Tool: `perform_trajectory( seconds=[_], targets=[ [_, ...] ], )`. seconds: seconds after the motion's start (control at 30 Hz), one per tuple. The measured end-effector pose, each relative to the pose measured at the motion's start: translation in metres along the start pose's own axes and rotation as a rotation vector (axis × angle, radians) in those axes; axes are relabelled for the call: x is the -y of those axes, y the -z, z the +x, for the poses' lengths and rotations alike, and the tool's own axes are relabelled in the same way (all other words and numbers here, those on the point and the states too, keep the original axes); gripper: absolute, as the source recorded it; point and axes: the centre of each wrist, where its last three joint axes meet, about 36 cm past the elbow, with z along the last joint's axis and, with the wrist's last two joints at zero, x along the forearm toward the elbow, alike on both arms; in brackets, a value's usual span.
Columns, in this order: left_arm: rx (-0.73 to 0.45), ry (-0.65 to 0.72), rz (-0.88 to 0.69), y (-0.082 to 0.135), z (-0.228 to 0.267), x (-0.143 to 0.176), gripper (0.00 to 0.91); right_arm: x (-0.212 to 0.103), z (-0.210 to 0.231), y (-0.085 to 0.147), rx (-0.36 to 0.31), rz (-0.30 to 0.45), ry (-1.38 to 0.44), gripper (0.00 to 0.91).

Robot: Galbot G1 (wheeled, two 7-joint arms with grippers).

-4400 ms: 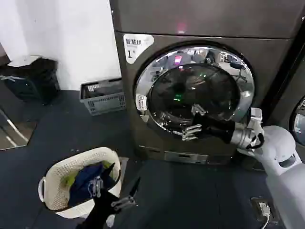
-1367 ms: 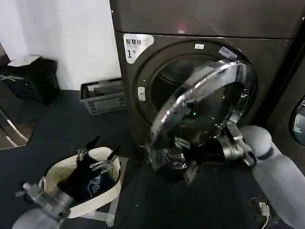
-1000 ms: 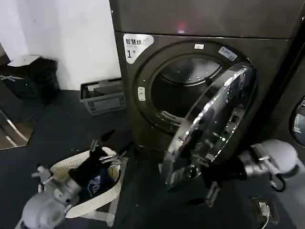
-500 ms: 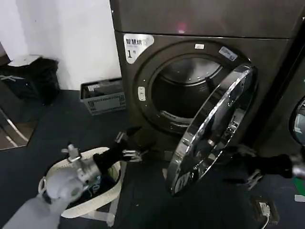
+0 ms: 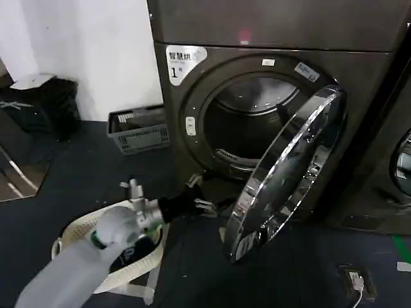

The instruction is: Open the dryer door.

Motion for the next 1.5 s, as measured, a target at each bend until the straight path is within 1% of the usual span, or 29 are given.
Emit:
perform_trajectory(
  seconds=[0.1,0.17,0.23,0.33,0.43,0.53,0.57,0.63,0.7,0.83,1.07,1.27,1.33,1.43,1.5],
  targets=[
    [-0.017,-0.044,-0.002,-0.002,-0.015,-0.001,0.907,-0.011,0.034,0.001,0.01,0.021,-0.183,0.907],
    [-0.022,-0.061,0.003,-0.005,-0.024,0.0,0.907,-0.019,0.055,0.004,-0.004,0.027,-0.301,0.907],
    [-0.024,-0.078,0.006,-0.007,-0.031,0.002,0.907,-0.028,0.075,0.007,-0.019,0.012,-0.43,0.907],
    [-0.023,-0.103,0.011,-0.007,-0.042,0.006,0.907,-0.038,0.102,0.017,-0.035,0.009,-0.638,0.907],
    [-0.024,-0.134,0.016,-0.006,-0.052,0.013,0.907,-0.043,0.12,0.03,-0.031,0.007,-0.836,0.907],
    [-0.03,-0.168,0.017,-0.006,-0.066,0.021,0.907,-0.05,0.134,0.039,-0.028,0.004,-0.984,0.907],
    [-0.033,-0.179,0.018,-0.007,-0.071,0.024,0.907,-0.052,0.138,0.041,-0.031,0.013,-1.02,0.907],
    [-0.038,-0.202,0.02,-0.008,-0.081,0.028,0.907,-0.057,0.148,0.046,-0.062,0.039,-1.108,0.907],
    [-0.046,-0.23,0.024,-0.01,-0.092,0.032,0.907,-0.062,0.156,0.05,-0.096,0.072,-1.164,0.907],
    [-0.057,-0.268,0.023,-0.013,-0.114,0.04,0.907,-0.072,0.167,0.061,-0.141,0.146,-1.277,0.907],
    [-0.07,-0.328,0.02,-0.017,-0.157,0.053,0.907,-0.085,0.19,0.071,-0.183,0.258,-1.461,0.907],
    [-0.059,-0.379,-0.002,-0.016,-0.197,0.065,0.907,-0.091,0.217,0.076,-0.252,0.335,-1.608,0.907],
    [-0.054,-0.397,-0.002,-0.017,-0.212,0.069,0.907,-0.092,0.226,0.079,-0.268,0.347,-1.64,0.907],
    [-0.052,-0.399,-0.002,-0.018,-0.236,0.075,0.907,-0.094,0.235,0.086,-0.274,0.326,-1.659,0.907],
    [-0.046,-0.403,-0.001,-0.02,-0.252,0.08,0.907,-0.095,0.242,0.09,-0.278,0.33,-1.673,0.907]
  ],
)
